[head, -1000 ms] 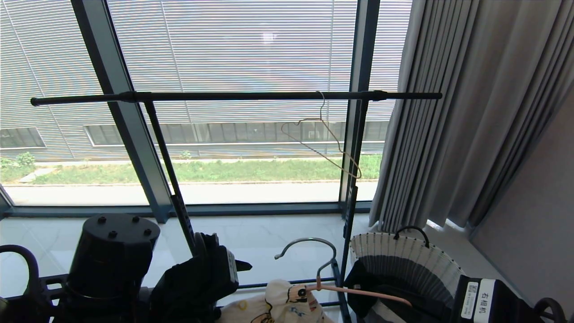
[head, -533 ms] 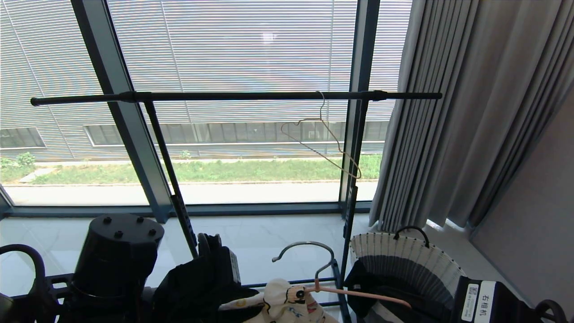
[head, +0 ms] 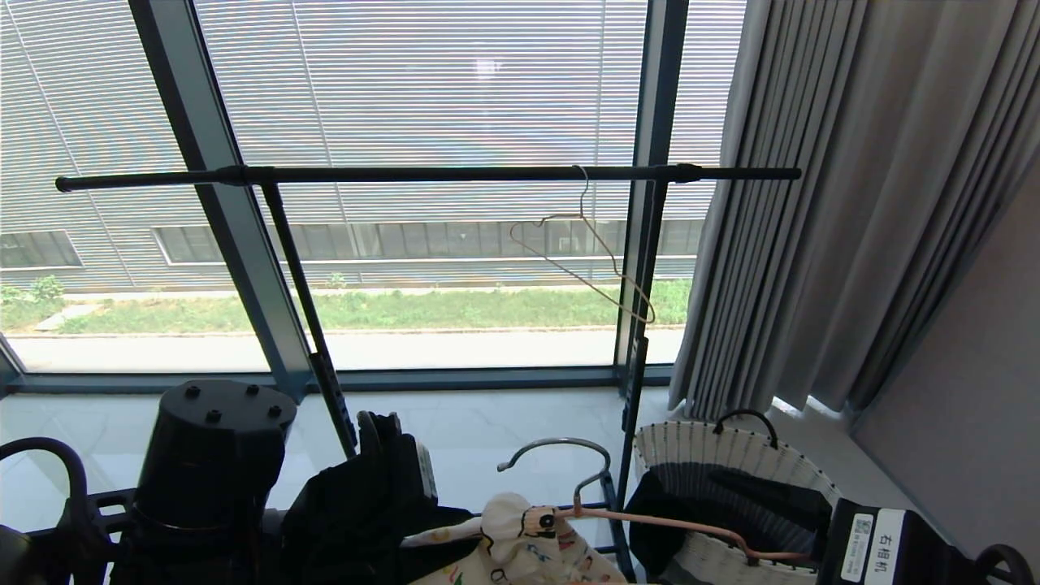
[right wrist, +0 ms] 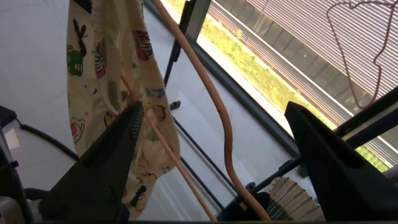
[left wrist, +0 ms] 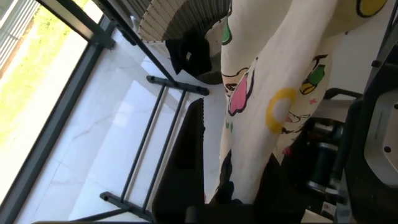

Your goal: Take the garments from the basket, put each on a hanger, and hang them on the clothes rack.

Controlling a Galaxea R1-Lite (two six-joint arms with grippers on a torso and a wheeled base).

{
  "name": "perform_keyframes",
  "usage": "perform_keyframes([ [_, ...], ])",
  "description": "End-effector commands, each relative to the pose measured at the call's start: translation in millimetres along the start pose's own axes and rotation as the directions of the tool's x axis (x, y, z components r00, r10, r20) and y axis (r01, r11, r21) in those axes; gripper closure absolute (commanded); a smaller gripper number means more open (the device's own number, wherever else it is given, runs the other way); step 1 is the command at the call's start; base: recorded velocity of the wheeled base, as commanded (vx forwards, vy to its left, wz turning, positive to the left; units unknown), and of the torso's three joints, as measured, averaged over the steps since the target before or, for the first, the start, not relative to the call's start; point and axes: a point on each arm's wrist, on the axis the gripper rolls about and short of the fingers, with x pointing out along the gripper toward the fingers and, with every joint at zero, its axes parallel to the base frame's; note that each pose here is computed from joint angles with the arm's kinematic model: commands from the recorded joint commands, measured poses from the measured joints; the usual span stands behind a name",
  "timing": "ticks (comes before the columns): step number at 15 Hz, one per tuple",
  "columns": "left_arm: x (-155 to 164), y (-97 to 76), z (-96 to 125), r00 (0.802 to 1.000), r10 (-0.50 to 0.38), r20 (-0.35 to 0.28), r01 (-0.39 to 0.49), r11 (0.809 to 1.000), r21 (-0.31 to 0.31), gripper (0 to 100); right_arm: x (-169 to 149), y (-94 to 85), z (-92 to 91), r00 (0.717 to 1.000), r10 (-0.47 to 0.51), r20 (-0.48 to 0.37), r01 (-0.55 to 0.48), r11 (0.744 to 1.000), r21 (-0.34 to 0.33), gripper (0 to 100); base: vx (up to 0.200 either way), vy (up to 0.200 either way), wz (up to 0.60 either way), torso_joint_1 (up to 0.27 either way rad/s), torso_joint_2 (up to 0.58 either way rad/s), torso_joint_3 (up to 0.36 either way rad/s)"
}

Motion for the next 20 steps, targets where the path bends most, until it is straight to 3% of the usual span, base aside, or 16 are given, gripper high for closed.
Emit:
perform_keyframes([
  [1, 0, 2.6, -2, 1.000, 0.012, -0.007, -0.012, 1.000, -0.009, 100, 0, -1.9, 0.0, 1.000, -0.025, -0.004, 0.025, 1.000, -0.001, 0, 0.000, 0.000, 0.00, 0.000, 0.00, 0.000],
  [6, -5, 14.9, -24, 0.995, 0.070, -0.075, -0.076, 0.993, -0.085, 100, -8, -16.1, -1.6, 0.995, -0.099, -0.005, 0.099, 0.995, 0.009, 0, 0.000, 0.000, 0.00, 0.000, 0.00, 0.000],
  [9, -13, 43.6, -25, 0.980, 0.189, -0.060, -0.194, 0.975, -0.108, 100, -14, -13.6, -9.4, 0.998, -0.061, -0.033, 0.062, 0.998, 0.022, 0, 0.000, 0.000, 0.00, 0.000, 0.00, 0.000],
  [13, -22, 53.5, -8, 0.970, 0.242, 0.008, -0.240, 0.966, -0.092, 100, 7, -11.1, -19.4, 0.993, -0.041, -0.108, 0.064, 0.973, 0.221, 0, 0.000, 0.000, 0.00, 0.000, 0.00, 0.000],
  [16, -28, 55.8, 2, 0.970, 0.233, 0.067, -0.228, 0.971, -0.070, 100, 41, -20.5, -18.1, 0.989, -0.088, -0.117, 0.127, 0.910, 0.394, 0, 0.000, 0.000, 0.00, 0.000, 0.00, 0.000],
  [20, -31, 55.0, 6, 0.967, 0.242, 0.084, -0.237, 0.969, -0.062, 100, 77, -29.4, -20.9, 0.985, -0.125, -0.122, 0.169, 0.856, 0.488, 0, 0.000, 0.000, 0.00, 0.000, 0.00, 0.000],
])
